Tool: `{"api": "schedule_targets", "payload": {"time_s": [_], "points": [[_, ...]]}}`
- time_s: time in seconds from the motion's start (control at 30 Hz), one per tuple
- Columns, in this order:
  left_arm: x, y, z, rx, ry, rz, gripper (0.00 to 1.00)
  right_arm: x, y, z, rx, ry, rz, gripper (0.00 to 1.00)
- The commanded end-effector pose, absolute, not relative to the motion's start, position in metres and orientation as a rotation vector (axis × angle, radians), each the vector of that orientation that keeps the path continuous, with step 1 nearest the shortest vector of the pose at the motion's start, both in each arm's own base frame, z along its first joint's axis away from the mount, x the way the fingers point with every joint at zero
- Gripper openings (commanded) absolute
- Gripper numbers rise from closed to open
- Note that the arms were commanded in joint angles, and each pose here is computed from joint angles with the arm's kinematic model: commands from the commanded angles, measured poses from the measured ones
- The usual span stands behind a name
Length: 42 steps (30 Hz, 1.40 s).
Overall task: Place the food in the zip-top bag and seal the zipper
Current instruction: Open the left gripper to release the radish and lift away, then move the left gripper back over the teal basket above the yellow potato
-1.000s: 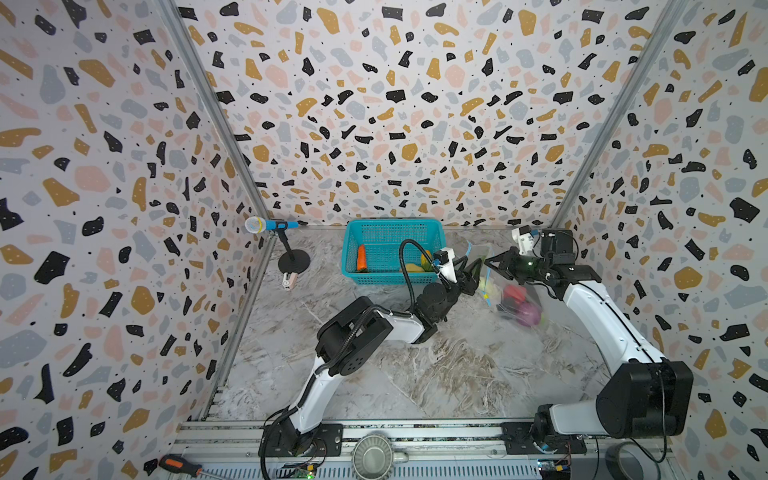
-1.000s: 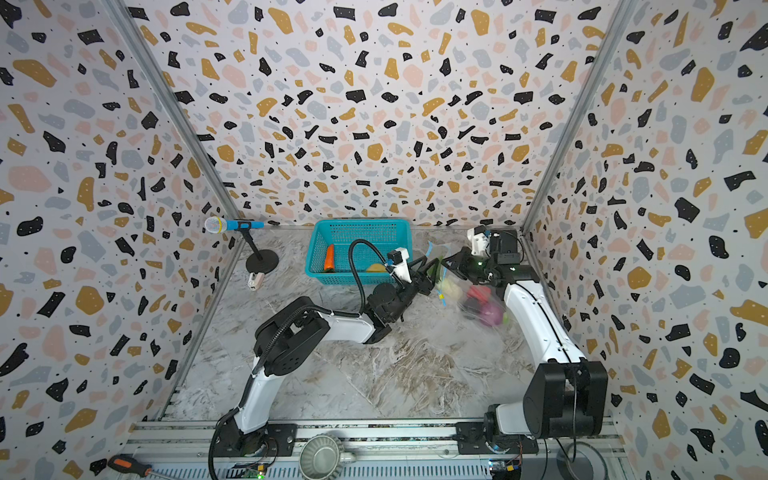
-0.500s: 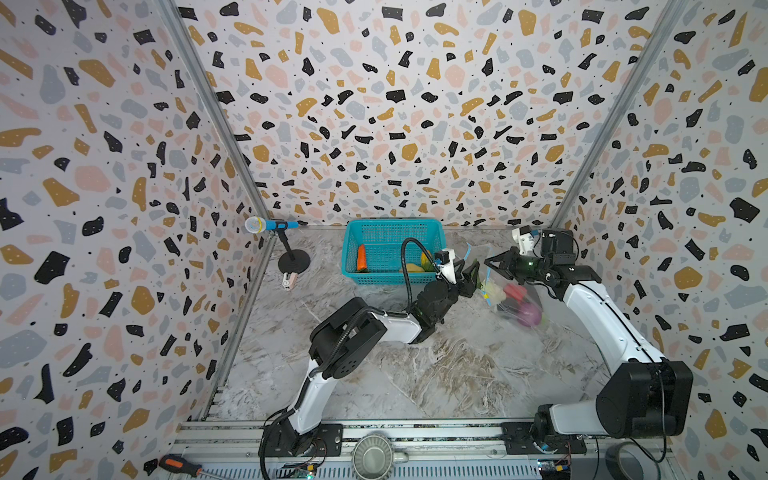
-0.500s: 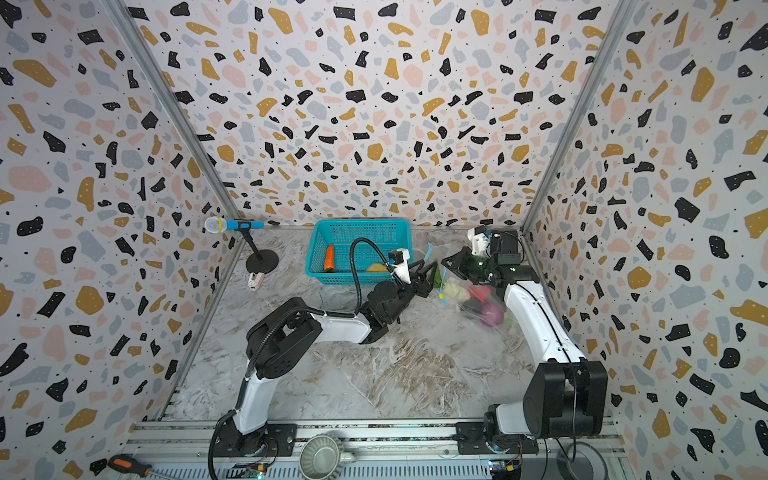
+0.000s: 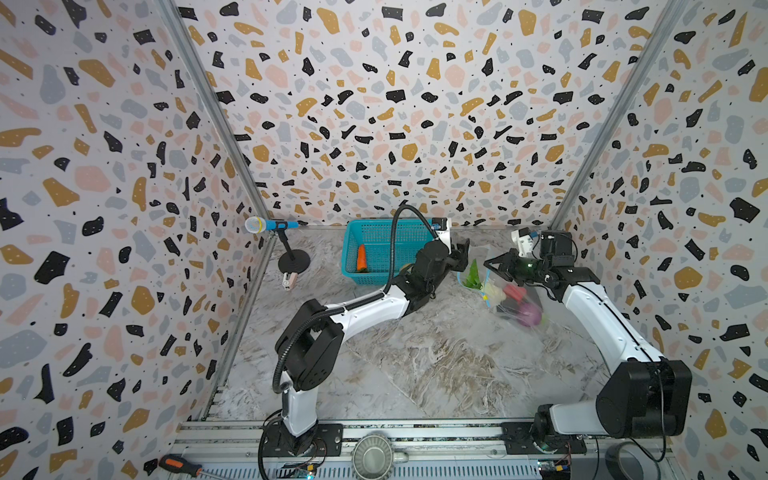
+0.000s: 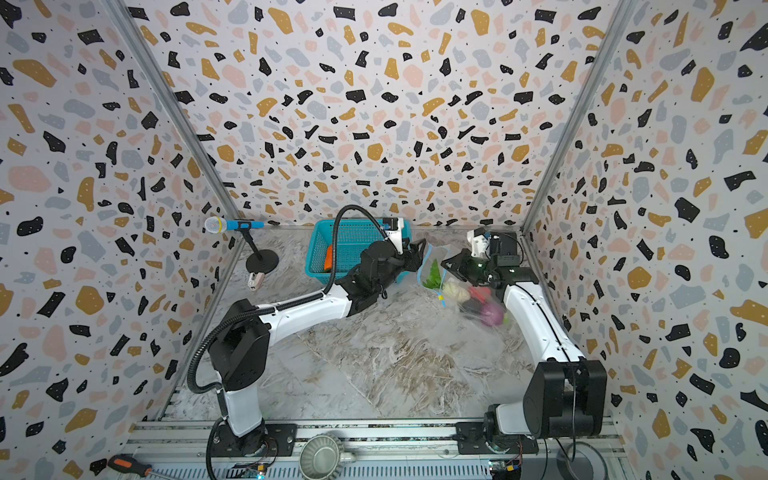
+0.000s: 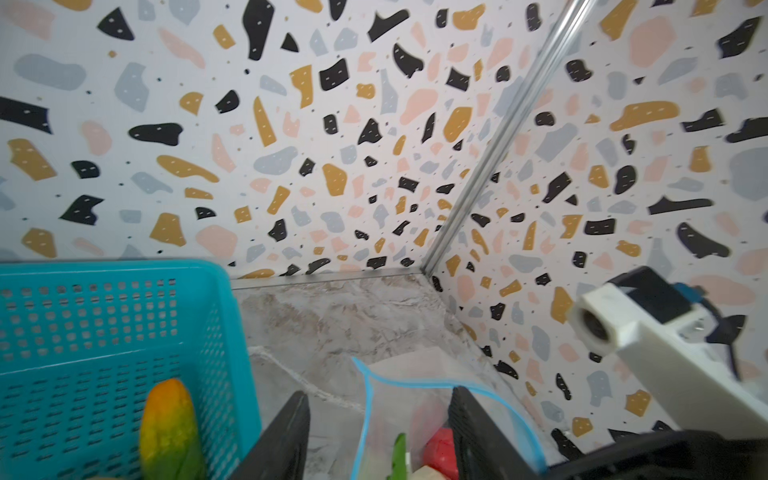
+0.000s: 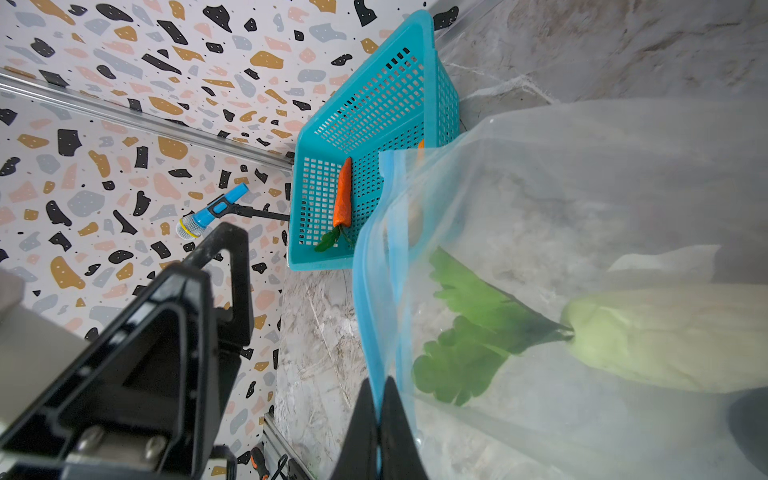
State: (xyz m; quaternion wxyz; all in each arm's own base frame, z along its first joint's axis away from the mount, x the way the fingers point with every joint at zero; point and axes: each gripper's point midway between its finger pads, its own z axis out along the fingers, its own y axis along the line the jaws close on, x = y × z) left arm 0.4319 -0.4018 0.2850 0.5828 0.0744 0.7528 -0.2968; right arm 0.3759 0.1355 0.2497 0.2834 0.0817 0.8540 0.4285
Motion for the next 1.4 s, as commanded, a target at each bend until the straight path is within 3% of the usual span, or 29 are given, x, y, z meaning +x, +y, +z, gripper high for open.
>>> {"api": "schedule_targets", "payload": {"time_s": [0.0, 0.27, 0.5, 0.8, 1.37], "points": [[0.441, -0.380, 0.283, 0.163, 1.855, -0.600, 0.58, 0.375, 0.134, 0.256, 0.198, 2.259, 1.139, 0.00], [0.476, -0.358, 0.248, 0.444, 2.066, -0.355, 0.62, 0.376, 0.138, 0.248, 0.198, 2.277, 1.131, 0.00], [0.513, -0.337, 0.228, 0.654, 2.184, -0.481, 0.63, 0.375, 0.138, 0.242, 0.193, 2.306, 1.089, 0.00], [0.524, -0.309, 0.164, 0.782, 2.339, -0.292, 0.72, 0.375, 0.135, 0.233, 0.205, 2.325, 1.065, 0.00], [0.520, -0.296, 0.092, 0.864, 2.504, -0.382, 0.78, 0.374, 0.134, 0.225, 0.214, 2.341, 1.047, 0.00]]}}
